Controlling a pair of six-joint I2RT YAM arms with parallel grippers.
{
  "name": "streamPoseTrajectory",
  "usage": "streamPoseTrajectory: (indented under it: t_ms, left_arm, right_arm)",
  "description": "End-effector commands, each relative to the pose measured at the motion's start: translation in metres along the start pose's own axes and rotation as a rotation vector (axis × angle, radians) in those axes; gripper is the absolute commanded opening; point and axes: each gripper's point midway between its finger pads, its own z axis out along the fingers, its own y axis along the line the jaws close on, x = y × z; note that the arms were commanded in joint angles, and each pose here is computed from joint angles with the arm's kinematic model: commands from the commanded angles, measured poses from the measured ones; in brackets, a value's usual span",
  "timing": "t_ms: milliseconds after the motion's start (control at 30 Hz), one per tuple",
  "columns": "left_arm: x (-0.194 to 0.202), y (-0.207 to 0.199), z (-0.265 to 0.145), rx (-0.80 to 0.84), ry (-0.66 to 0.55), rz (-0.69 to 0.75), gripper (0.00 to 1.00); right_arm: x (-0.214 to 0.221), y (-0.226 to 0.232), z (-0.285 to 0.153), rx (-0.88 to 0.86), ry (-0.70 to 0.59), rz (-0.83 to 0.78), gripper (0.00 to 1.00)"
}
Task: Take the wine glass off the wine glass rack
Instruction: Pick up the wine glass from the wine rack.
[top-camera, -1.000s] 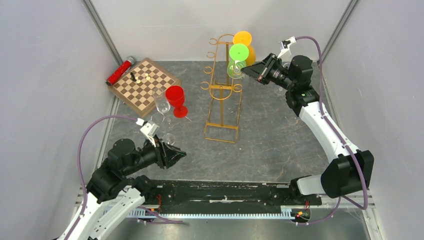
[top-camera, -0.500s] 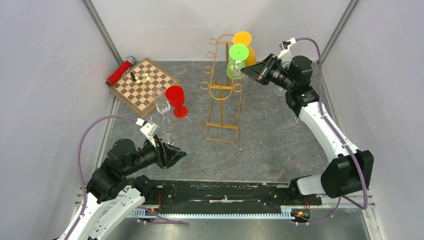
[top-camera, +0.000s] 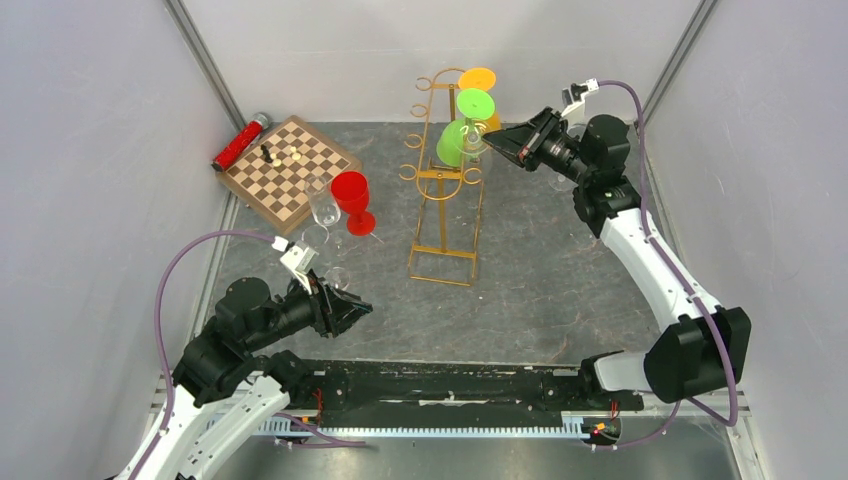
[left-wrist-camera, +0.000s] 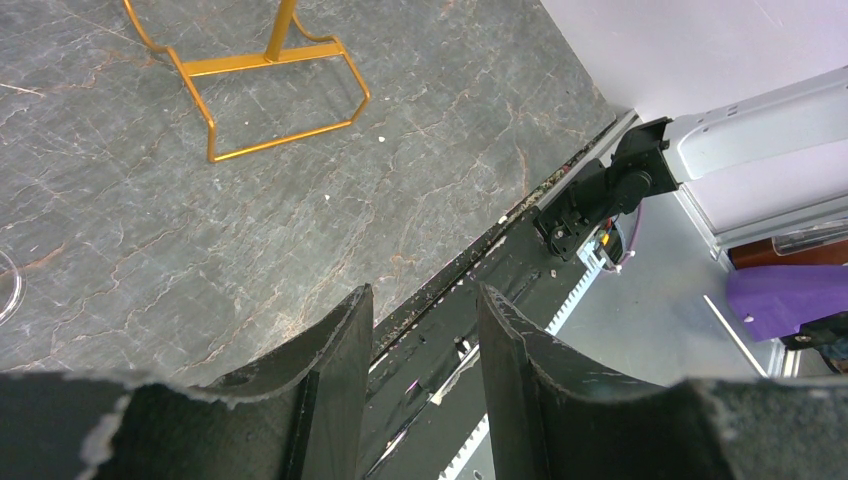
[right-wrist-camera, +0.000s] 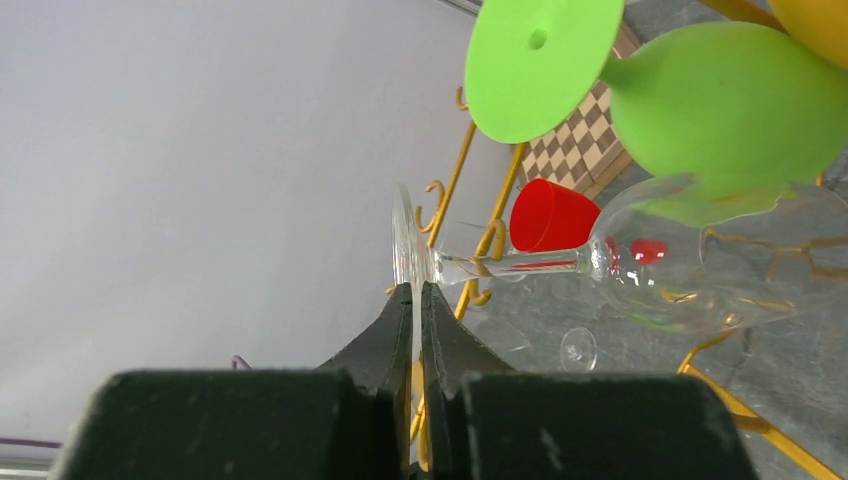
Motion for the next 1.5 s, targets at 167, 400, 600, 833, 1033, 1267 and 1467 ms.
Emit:
streamPoseTrajectory:
  t_ms: [167, 400, 600, 833, 1033, 1267, 1467]
  left_arm:
    - [-0.007, 0.001, 0.001, -0.011, -0.034, -0.013, 0.5]
    - [-0.008, 0.002, 0.001, -0.017, -0.039, -0.014, 0.5]
    - [-0.007, 0.003, 0.002, -0.023, -0.033, -0.018, 0.49]
    - [-0.007, 0.004, 0.003, -0.03, -0.031, -0.021, 0.5]
    - [-0.007, 0.005, 0.003, -0.032, -0.03, -0.022, 0.5]
    - [-0.007, 0.005, 0.004, -0.036, -0.024, -0.023, 0.5]
    - [-0.007, 0.005, 0.004, -0.036, -0.023, -0.025, 0.5]
  right_arm:
    - [-0.011, 0.042, -0.012, -0.114, -0.067, 0.043, 0.0]
    - [-0.015, 0.042, -0.014, -0.113, -0.094, 0.08, 0.0]
    - [-0.02, 0.043, -0.015, -0.131, -0.121, 0.138, 0.0]
    - [-0.031, 0.04, -0.024, -0.155, -0.159, 0.183, 0.0]
    - [-0.034, 0.036, -0.029, -0.158, -0.165, 0.189, 0.0]
    - [-0.029, 0.039, -0.038, -0.176, -0.158, 0.185, 0.0]
    - [-0.027, 0.049, -0.043, -0.197, -0.152, 0.171, 0.0]
